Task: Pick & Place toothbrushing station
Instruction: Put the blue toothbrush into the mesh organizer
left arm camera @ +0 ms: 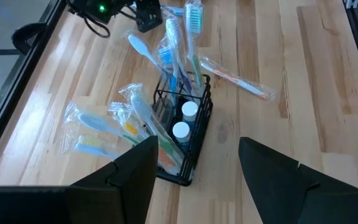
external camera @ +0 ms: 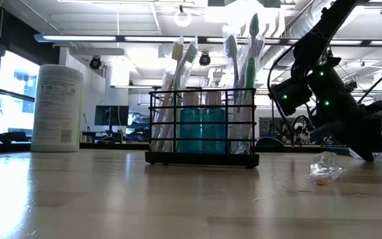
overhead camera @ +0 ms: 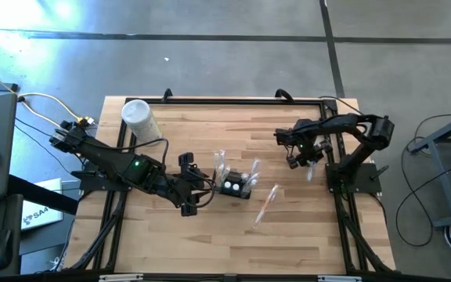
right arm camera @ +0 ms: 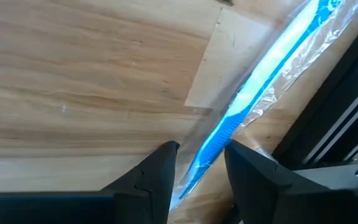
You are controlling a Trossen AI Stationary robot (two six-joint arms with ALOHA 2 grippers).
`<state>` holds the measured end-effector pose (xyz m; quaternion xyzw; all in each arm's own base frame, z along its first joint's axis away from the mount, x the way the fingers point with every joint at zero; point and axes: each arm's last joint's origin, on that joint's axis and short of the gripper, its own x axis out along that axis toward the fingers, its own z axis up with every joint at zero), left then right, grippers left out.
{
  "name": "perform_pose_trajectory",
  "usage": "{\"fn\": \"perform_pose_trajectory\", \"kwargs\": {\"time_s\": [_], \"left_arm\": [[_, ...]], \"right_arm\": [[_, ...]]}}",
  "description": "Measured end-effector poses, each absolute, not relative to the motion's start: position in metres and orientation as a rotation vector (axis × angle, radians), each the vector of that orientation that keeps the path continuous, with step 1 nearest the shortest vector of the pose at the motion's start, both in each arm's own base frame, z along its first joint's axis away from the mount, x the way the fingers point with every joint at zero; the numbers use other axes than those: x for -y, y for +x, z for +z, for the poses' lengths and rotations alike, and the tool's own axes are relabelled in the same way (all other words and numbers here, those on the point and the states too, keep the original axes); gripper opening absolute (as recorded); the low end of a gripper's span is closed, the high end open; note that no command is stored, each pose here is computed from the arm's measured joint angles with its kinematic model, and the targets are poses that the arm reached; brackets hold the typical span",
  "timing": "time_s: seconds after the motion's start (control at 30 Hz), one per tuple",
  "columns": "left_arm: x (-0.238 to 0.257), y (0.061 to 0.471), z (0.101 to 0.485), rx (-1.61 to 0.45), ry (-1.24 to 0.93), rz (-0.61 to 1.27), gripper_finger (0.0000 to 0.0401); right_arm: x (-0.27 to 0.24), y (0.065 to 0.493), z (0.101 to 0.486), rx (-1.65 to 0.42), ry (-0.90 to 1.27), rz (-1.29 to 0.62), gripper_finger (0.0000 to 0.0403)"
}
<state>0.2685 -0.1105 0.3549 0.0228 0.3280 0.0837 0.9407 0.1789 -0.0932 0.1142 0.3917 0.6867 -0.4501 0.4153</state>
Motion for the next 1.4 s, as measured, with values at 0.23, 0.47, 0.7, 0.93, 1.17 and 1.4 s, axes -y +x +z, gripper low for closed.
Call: {"fn": "perform_pose_trajectory", "kwargs": {"time_s": [0.23,0.47,0.7,0.93,1.17,1.4], "left_arm": [[0.111,0.268,0.355,-0.676,0.037,0.156,0.0221],[0.113,0.272,0.35,-0.692,0.044,0.153,0.0221],[0.116,0.278,0.344,-0.704,0.053,0.153,0.0221],[0.116,0.278,0.343,-0.713,0.057,0.154,0.0221],[0.115,0.276,0.341,-0.737,0.067,0.158,0.0221],[0.113,0.272,0.338,-0.791,0.093,0.168,0.0221]], "right_arm": [[0.093,0.18,0.103,-1.804,0.95,-1.174,0.0137],[0.087,0.184,0.104,-1.823,0.852,-1.113,0.0122],[0.08,0.19,0.103,-1.835,0.794,-1.019,0.0024],[0.076,0.192,0.104,-1.847,0.716,-0.992,0.0018],[0.07,0.2,0.116,-1.675,0.515,-1.086,0.0016],[0.041,0.212,0.163,-1.276,0.403,-1.03,0.0015]]}}
